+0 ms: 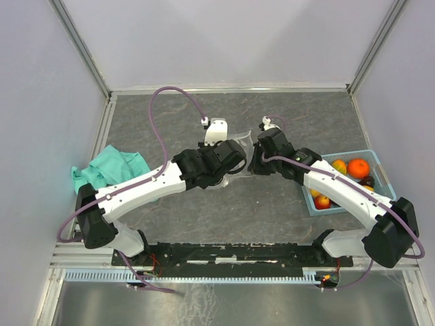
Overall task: Place the food in the zip-top bag and seal the zipper
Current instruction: Open the zipper of the food storage bag.
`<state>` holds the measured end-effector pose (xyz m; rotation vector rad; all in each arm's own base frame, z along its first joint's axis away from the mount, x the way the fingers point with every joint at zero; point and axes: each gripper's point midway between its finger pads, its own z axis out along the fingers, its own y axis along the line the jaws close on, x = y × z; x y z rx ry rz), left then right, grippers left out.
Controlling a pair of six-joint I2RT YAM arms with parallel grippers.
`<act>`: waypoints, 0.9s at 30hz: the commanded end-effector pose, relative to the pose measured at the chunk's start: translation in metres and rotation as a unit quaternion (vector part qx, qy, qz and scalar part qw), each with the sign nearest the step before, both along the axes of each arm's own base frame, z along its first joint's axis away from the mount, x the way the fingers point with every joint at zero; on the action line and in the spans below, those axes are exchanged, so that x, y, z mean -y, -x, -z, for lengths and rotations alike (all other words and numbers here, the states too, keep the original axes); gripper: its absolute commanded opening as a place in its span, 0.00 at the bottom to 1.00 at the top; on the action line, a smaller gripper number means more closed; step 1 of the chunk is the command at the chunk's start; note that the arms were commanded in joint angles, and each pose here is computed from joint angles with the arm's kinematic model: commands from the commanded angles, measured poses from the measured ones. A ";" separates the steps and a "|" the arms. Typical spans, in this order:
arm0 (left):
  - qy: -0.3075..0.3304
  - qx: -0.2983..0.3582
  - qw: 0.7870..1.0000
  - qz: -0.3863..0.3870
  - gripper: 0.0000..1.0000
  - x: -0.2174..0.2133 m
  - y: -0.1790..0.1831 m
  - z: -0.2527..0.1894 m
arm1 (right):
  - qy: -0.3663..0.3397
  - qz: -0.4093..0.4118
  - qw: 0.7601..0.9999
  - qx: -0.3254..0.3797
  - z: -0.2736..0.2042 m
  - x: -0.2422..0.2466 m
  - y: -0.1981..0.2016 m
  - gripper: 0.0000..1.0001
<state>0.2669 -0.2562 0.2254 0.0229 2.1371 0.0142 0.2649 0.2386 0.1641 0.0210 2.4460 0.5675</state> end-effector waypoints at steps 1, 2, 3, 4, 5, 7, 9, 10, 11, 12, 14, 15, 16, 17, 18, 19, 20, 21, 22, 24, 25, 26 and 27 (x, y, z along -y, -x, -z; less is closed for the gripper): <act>0.031 0.014 0.999 0.014 0.17 0.003 0.000 -0.017 | 0.022 -0.023 0.999 0.032 -0.017 0.003 -0.006 0.03; 0.035 0.011 0.999 0.022 0.21 0.007 0.001 -0.017 | 0.018 -0.026 0.999 0.033 -0.019 0.001 -0.006 0.03; 0.036 0.009 0.999 0.028 0.23 0.010 0.001 -0.016 | 0.015 -0.028 0.999 0.032 -0.020 0.000 -0.006 0.03; 0.038 0.007 0.999 0.033 0.26 0.013 0.001 -0.016 | 0.012 -0.030 0.999 0.032 -0.022 -0.002 -0.006 0.03; 0.040 0.005 0.998 0.038 0.28 0.016 0.001 -0.017 | 0.010 -0.031 0.999 0.032 -0.022 -0.003 -0.006 0.03; 0.044 0.002 0.998 0.048 0.31 0.021 0.001 -0.018 | 0.007 -0.031 0.999 0.030 -0.023 -0.004 -0.005 0.02; 0.044 -0.002 0.997 0.058 0.32 0.026 0.001 -0.018 | 0.005 -0.030 0.999 0.030 -0.024 -0.004 -0.005 0.02; 0.044 -0.003 0.997 0.062 0.32 0.028 0.001 -0.020 | 0.003 -0.030 0.999 0.030 -0.024 -0.004 -0.005 0.02; 0.044 -0.003 0.997 0.065 0.33 0.030 0.001 -0.021 | 0.003 -0.030 0.999 0.029 -0.025 -0.005 -0.005 0.02; 0.044 -0.003 0.997 0.066 0.33 0.030 0.000 -0.022 | 0.003 -0.030 0.999 0.029 -0.025 -0.005 -0.006 0.02; 0.042 -0.002 0.997 0.068 0.34 0.031 0.000 -0.025 | 0.004 -0.031 0.999 0.028 -0.024 -0.006 -0.006 0.02; 0.044 0.000 0.997 0.069 0.34 0.031 -0.001 -0.028 | 0.005 -0.032 0.999 0.026 -0.022 -0.006 -0.006 0.02; 0.044 0.001 0.997 0.071 0.34 0.032 -0.001 -0.030 | 0.008 -0.031 0.999 0.025 -0.020 -0.005 -0.006 0.02; 0.042 0.002 0.996 0.073 0.34 0.032 -0.001 -0.031 | 0.010 -0.030 0.999 0.025 -0.019 -0.005 -0.006 0.02; 0.038 0.003 0.996 0.075 0.34 0.032 -0.002 -0.032 | 0.014 -0.029 0.999 0.023 -0.017 -0.004 -0.007 0.02; 0.036 0.005 0.996 0.077 0.34 0.032 -0.002 -0.034 | 0.017 -0.028 0.999 0.022 -0.015 -0.003 -0.007 0.03; 0.033 0.005 0.996 0.078 0.34 0.032 -0.002 -0.034 | 0.019 -0.027 0.999 0.022 -0.014 -0.003 -0.007 0.03; 0.031 0.006 0.996 0.079 0.33 0.032 -0.002 -0.033 | 0.021 -0.026 0.999 0.021 -0.013 -0.002 -0.007 0.03; 0.028 0.006 0.996 0.081 0.31 0.032 -0.003 -0.033 | 0.022 -0.024 0.999 0.021 -0.012 -0.002 -0.008 0.03; 0.016 0.007 0.996 0.086 0.27 0.031 -0.004 -0.031 | 0.024 -0.020 0.999 0.020 -0.012 -0.002 -0.010 0.03; 0.008 0.007 0.996 0.089 0.23 0.031 -0.004 -0.030 | 0.024 -0.017 0.999 0.021 -0.012 -0.002 -0.011 0.03; -0.001 0.009 0.996 0.090 0.17 0.029 -0.006 -0.030 | 0.025 -0.016 0.999 0.021 -0.012 -0.002 -0.012 0.03; -0.009 0.010 0.996 0.091 0.13 0.028 -0.007 -0.029 | 0.027 -0.013 0.999 0.019 -0.010 -0.002 -0.012 0.03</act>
